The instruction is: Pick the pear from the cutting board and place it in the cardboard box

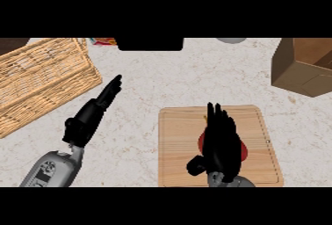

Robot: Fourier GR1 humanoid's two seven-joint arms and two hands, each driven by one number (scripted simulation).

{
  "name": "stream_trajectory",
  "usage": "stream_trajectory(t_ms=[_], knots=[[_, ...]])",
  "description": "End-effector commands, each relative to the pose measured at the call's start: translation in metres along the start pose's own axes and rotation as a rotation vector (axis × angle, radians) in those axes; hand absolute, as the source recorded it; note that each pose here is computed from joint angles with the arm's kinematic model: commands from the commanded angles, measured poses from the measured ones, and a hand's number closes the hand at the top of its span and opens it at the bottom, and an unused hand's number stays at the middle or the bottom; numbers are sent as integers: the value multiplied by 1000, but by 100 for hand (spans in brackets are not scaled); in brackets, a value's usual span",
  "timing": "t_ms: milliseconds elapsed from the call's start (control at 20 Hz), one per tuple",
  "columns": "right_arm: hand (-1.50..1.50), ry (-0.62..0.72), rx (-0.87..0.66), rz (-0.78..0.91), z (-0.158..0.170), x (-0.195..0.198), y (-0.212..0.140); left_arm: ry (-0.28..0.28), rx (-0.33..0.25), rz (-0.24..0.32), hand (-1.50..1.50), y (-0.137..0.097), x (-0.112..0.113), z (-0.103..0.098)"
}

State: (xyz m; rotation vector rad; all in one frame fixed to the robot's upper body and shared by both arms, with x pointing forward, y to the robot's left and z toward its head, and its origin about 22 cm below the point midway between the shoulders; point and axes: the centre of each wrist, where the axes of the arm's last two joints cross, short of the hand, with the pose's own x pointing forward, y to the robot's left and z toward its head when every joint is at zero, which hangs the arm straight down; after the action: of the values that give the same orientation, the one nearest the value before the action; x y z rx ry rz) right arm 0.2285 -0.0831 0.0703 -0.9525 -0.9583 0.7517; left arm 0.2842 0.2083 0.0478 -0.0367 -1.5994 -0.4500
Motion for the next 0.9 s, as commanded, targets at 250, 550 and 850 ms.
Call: stream_trajectory(t_ms=[250, 550, 850], knots=[[-150, 135, 24, 42, -5, 11, 7, -6, 4, 19, 0, -1, -12, -7], [-150, 149, 81, 36, -19, -4, 34, -16, 2, -16, 0, 0, 0, -5], [-150, 171, 92, 57, -18, 1, 53, -4, -9, -7, 0, -7, -10, -3]])
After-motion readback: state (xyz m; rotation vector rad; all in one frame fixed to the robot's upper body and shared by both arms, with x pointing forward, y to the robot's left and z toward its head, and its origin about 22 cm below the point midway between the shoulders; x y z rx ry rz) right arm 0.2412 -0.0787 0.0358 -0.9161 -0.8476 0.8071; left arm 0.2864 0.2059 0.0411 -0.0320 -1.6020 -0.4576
